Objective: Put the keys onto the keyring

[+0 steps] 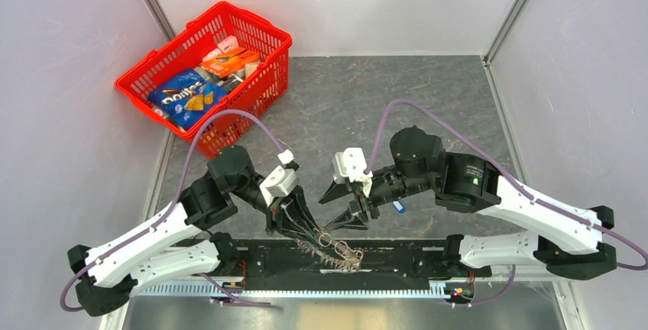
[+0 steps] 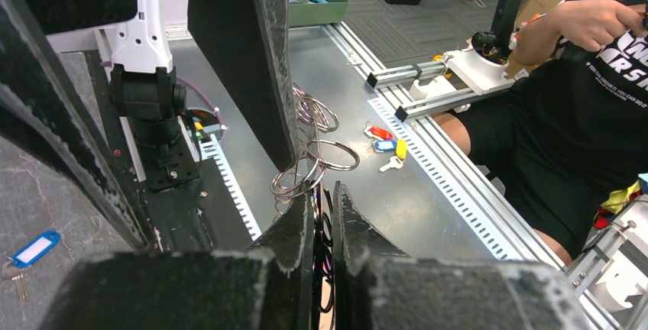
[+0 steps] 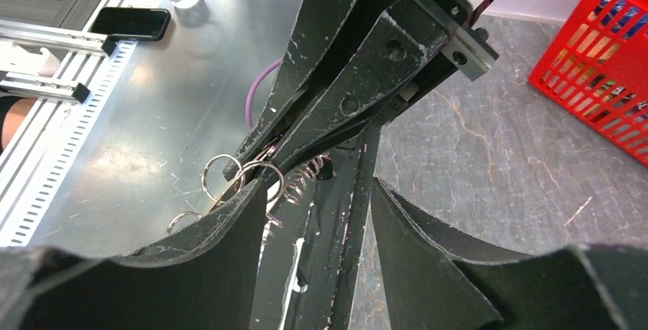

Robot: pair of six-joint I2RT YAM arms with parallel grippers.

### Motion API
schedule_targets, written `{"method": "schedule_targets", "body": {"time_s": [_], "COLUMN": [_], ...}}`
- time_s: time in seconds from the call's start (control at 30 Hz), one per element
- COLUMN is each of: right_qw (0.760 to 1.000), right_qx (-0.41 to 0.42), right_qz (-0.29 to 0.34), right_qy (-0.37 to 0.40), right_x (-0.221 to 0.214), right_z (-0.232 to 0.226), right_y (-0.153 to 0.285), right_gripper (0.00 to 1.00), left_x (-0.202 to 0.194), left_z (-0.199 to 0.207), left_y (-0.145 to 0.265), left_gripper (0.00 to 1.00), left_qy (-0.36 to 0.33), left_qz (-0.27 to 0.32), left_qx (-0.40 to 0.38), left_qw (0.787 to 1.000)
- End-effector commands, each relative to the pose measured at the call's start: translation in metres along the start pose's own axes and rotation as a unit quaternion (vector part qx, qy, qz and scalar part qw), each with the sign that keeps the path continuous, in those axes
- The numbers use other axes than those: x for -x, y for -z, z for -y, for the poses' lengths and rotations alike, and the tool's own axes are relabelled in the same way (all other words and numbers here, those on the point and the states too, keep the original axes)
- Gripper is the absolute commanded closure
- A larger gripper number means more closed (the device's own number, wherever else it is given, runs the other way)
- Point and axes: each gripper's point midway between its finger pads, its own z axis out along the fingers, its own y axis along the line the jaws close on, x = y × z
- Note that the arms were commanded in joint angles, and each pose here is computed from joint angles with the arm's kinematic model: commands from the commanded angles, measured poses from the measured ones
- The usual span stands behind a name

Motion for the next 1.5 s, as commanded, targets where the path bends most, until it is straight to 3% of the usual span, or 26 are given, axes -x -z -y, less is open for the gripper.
{"method": "schedule_targets", "body": {"time_s": [0.0, 0.73, 0.83, 1.27, 1.47], "right_qw": [1.0, 0.997, 0.996, 0.995, 0.997], "right_qx": [0.025, 0.077, 0.081, 0.085, 0.03], "right_qz": [0.012, 0.015, 0.01, 0.014, 0.049], "right_qy": [0.003, -0.027, -0.033, -0.041, -0.051], "right_x": [0.003, -0.005, -0.009, -0.01, 0.0], "right_z": [-0.006, -0.024, -0.026, -0.031, -0.022], "right_y": [-0.006, -0.016, -0.017, -0.016, -0.005], "right_gripper": [0.41, 0.47, 0.52, 0.99, 1.0], "left_x": [0.024, 0.024, 0.023, 0.022, 0.023], "left_z": [0.018, 0.019, 0.019, 0.019, 0.019], "left_y": [0.003, 0.004, 0.004, 0.006, 0.007], "left_gripper": [0.98, 0.98, 0.98, 0.98, 0.98], "left_qy": [-0.039, -0.045, -0.047, -0.052, -0.058], "left_qz": [0.02, 0.022, 0.021, 0.02, 0.021], "left_qx": [-0.019, -0.016, -0.015, -0.009, -0.001], "left_qw": [0.999, 0.999, 0.999, 0.998, 0.998]}}
